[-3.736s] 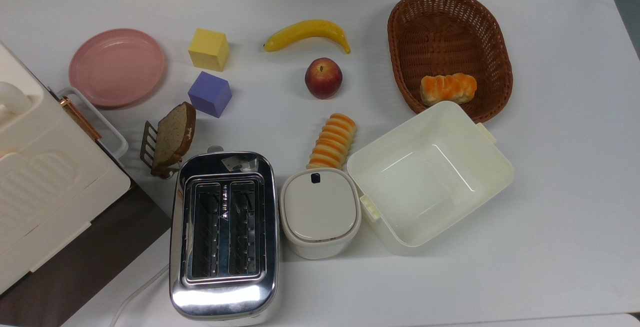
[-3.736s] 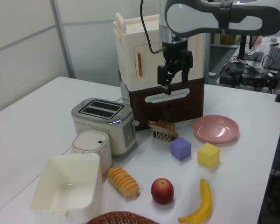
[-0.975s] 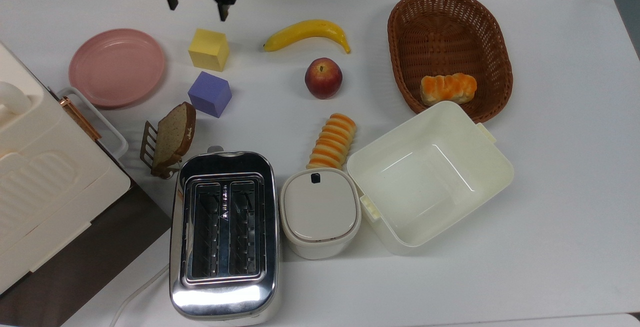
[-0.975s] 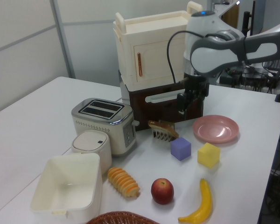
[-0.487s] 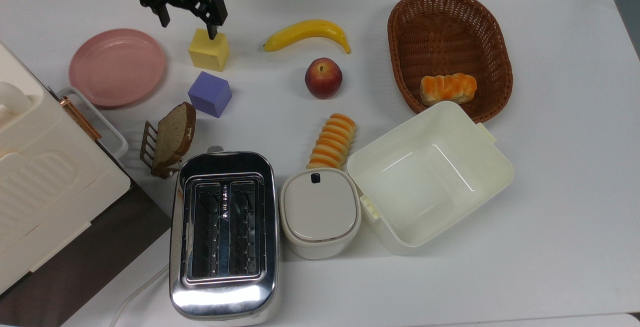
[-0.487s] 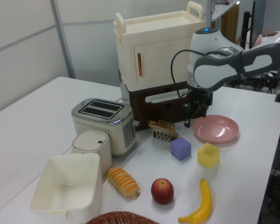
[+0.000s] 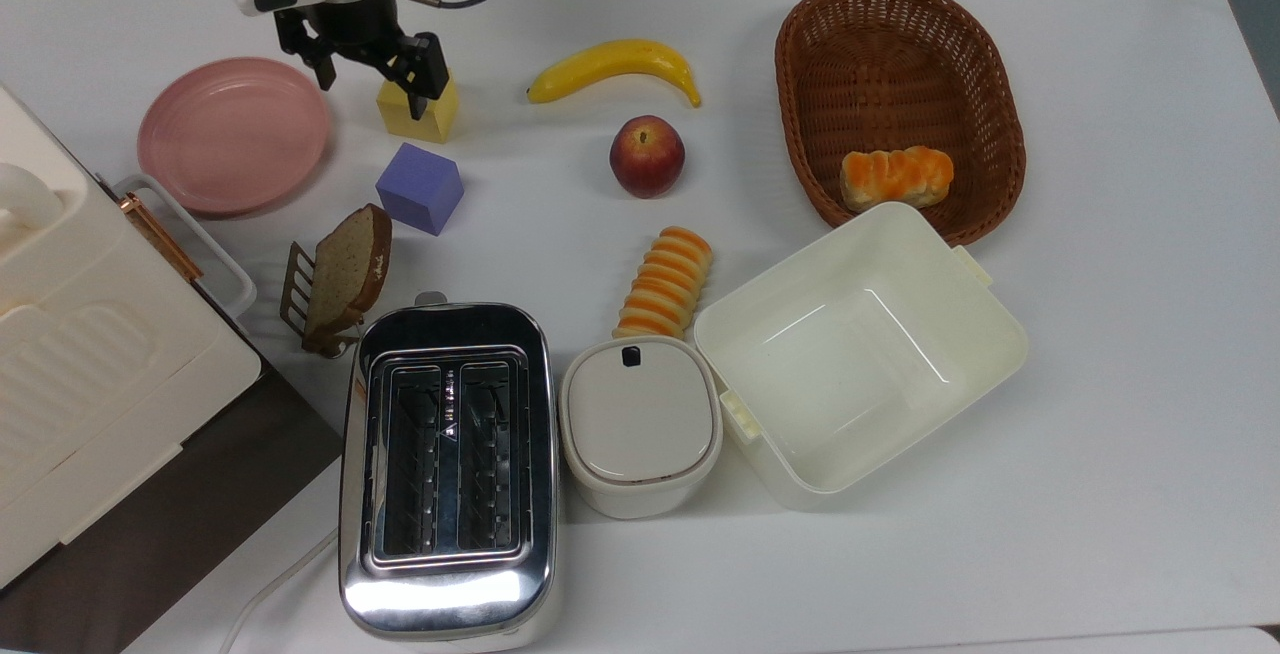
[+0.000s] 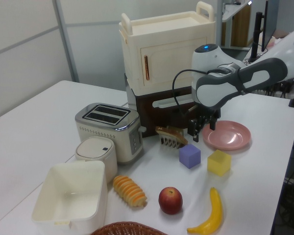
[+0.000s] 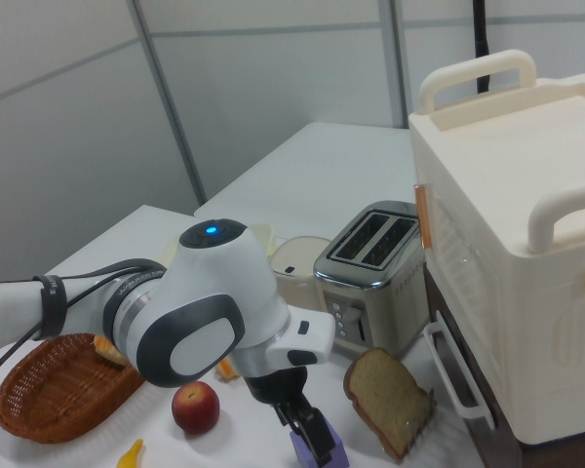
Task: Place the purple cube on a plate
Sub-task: 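Move the open gripper over the purple cube, then lower the gripper and close it on the purple cube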
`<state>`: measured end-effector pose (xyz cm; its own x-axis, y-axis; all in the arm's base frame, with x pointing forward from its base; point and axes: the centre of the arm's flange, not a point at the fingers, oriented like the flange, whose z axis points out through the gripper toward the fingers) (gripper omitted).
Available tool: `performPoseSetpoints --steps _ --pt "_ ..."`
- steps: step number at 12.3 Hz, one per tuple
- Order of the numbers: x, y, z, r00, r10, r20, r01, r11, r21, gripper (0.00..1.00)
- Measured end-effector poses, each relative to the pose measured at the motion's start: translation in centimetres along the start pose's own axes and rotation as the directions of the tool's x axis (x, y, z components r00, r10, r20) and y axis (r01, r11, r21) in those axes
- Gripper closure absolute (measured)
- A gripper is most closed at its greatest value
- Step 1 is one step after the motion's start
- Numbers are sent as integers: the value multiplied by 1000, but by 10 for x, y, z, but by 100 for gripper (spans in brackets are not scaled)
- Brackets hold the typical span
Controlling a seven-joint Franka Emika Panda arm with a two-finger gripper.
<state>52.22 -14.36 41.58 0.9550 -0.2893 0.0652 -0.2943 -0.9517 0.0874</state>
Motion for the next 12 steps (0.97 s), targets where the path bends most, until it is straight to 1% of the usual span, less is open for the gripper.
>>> performPoseSetpoints --steps 2,5,8,12 --pt "10 4 -7 1000 14 -19 -14 1000 -5 0" --pt "23 3 -6 1000 19 -25 -19 1000 -18 0" --pt "26 -4 13 1000 7 8 -7 1000 -31 0" --pt "28 -27 21 999 -32 12 32 999 -20 0"
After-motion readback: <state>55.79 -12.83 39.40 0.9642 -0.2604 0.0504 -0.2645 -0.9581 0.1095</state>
